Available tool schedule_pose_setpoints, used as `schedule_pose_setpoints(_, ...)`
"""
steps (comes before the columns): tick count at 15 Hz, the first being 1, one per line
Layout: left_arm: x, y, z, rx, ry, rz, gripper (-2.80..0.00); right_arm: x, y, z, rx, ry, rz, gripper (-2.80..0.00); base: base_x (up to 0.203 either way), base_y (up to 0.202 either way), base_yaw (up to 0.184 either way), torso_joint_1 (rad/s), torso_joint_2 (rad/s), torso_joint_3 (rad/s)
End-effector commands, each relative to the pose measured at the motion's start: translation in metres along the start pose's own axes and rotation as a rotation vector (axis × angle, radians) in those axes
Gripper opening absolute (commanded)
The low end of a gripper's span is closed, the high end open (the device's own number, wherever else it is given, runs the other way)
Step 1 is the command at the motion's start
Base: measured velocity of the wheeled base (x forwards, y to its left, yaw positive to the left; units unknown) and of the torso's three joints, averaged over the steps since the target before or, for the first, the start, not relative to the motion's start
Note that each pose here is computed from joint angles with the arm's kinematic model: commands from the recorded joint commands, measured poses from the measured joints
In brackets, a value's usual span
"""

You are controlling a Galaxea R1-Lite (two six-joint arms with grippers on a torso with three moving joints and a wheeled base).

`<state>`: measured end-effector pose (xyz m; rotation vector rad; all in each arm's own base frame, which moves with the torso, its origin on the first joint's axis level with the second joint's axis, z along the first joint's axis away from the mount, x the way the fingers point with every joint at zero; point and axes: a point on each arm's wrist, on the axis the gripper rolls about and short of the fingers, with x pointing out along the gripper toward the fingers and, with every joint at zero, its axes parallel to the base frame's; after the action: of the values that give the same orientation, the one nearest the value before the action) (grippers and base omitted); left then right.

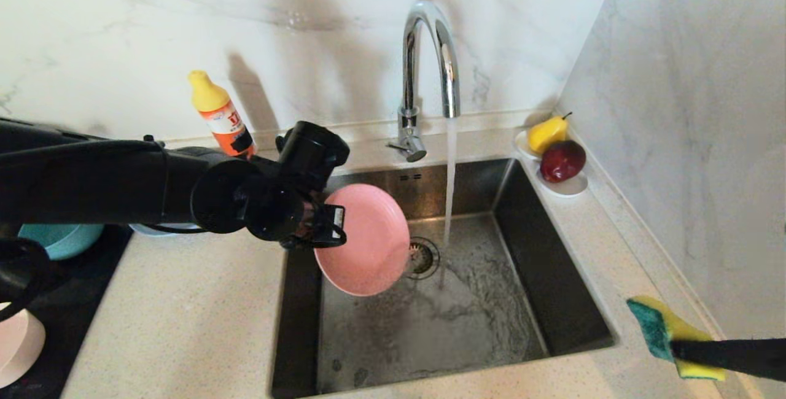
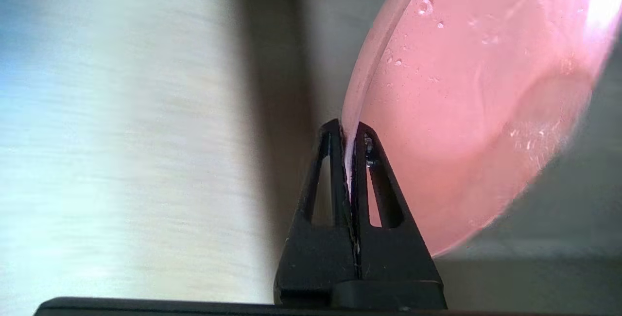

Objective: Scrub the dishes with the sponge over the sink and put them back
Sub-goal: Wash the plate

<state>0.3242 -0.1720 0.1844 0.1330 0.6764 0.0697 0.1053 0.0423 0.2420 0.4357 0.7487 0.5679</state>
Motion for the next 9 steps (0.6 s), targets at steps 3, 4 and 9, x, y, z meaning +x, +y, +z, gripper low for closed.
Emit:
schedule_pose_setpoints(3, -0.005, 0.013, 0.008, 0.006, -0.053, 0.075, -2.80, 0.003, -0.002, -0.002, 0.007, 0.010, -0.004, -2.80, 0.000, 0.000, 0.000, 0.000, 0.00, 0.000)
schedule_pose_setpoints(4, -0.006, 0.014, 0.010, 0.002, -0.061, 0.074, -2.80, 0.002, -0.002, -0.002, 0.006, 0.009, -0.003, -2.80, 0.000, 0.000, 0.000, 0.000, 0.00, 0.000)
schedule_pose_setpoints(9, -0.043, 0.030, 0.019, -0.044, -0.131, 0.044, -2.80, 0.003, -0.002, -0.001, 0.005, 0.011, -0.001, -2.80, 0.000, 0.000, 0.000, 0.000, 0.00, 0.000)
